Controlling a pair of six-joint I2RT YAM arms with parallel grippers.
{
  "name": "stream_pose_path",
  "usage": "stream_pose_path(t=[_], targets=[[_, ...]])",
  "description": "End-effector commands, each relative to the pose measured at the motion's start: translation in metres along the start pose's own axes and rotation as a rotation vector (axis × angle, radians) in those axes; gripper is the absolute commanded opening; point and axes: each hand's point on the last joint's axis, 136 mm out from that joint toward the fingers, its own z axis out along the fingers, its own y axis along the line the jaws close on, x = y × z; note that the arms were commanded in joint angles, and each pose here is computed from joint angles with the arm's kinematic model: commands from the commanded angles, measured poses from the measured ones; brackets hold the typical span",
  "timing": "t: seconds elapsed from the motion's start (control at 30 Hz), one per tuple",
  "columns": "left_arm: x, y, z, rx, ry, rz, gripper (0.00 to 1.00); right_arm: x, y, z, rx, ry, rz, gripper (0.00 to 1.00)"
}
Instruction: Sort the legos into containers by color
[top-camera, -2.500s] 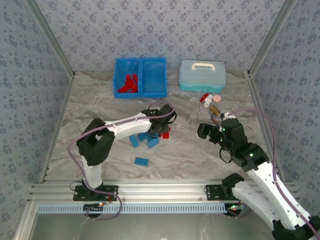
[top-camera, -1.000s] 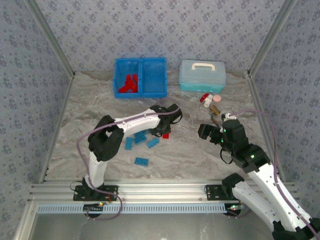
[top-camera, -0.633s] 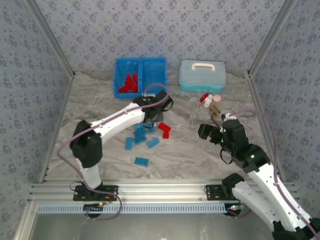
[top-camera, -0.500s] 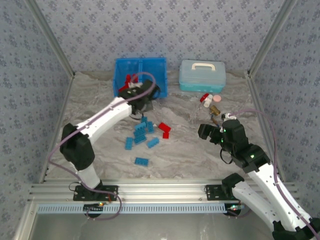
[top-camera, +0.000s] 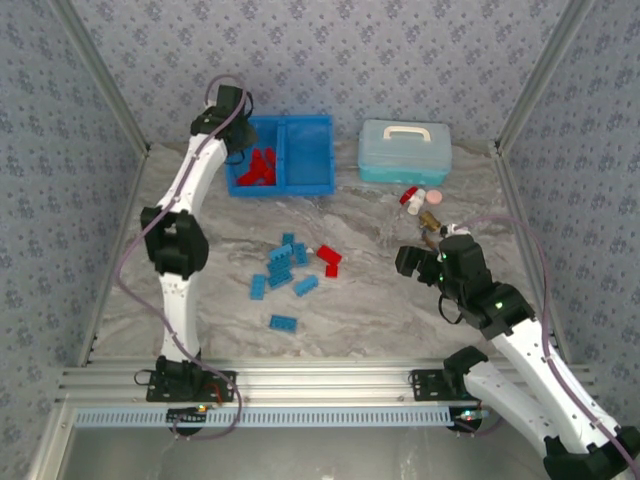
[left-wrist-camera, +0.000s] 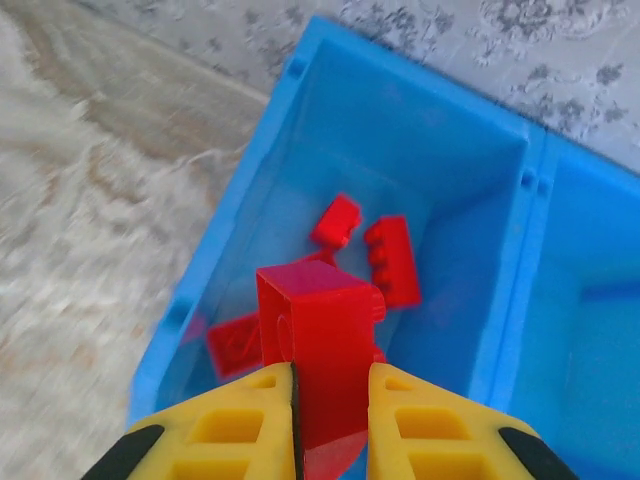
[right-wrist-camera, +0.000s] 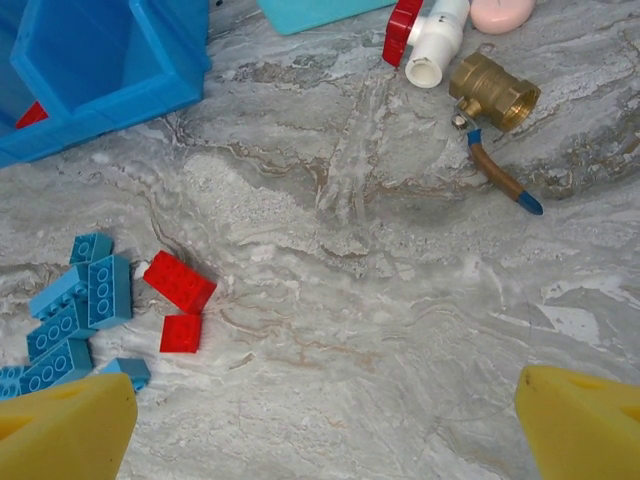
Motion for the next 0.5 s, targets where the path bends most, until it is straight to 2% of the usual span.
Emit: stream_pose_path(t=[0.0, 0.1, 0.3, 0.4, 0.47], targets=[[-0.008, -0.021, 0.016, 0.072, 0.003, 0.059, 0.18, -0.014, 0.001, -0.006, 0.013, -0.036, -0.007, 1.0], [-0.017, -0.028, 0.037, 0.115, -0.035, 0.06, 0.19, -0.013, 0.001, -0.003, 0.019, -0.022, -0.019, 1.0], [-0.019, -0.015, 0.071, 0.091, -0.081, 0.048, 0.22, -0.017, 0.003, -0.004, 0.013, -0.028, -0.022, 1.0], [-0.019, -0.023, 0.067, 0.136, -0.067, 0.055, 0.28, -0.017, 0.003, -0.005, 0.017, -0.024, -0.027, 1.0], [-0.023, -0.029, 0.054, 0.161, -0.063, 0.051, 0.29, -0.015, 0.001, -0.005, 0.023, -0.02, -0.026, 1.0]])
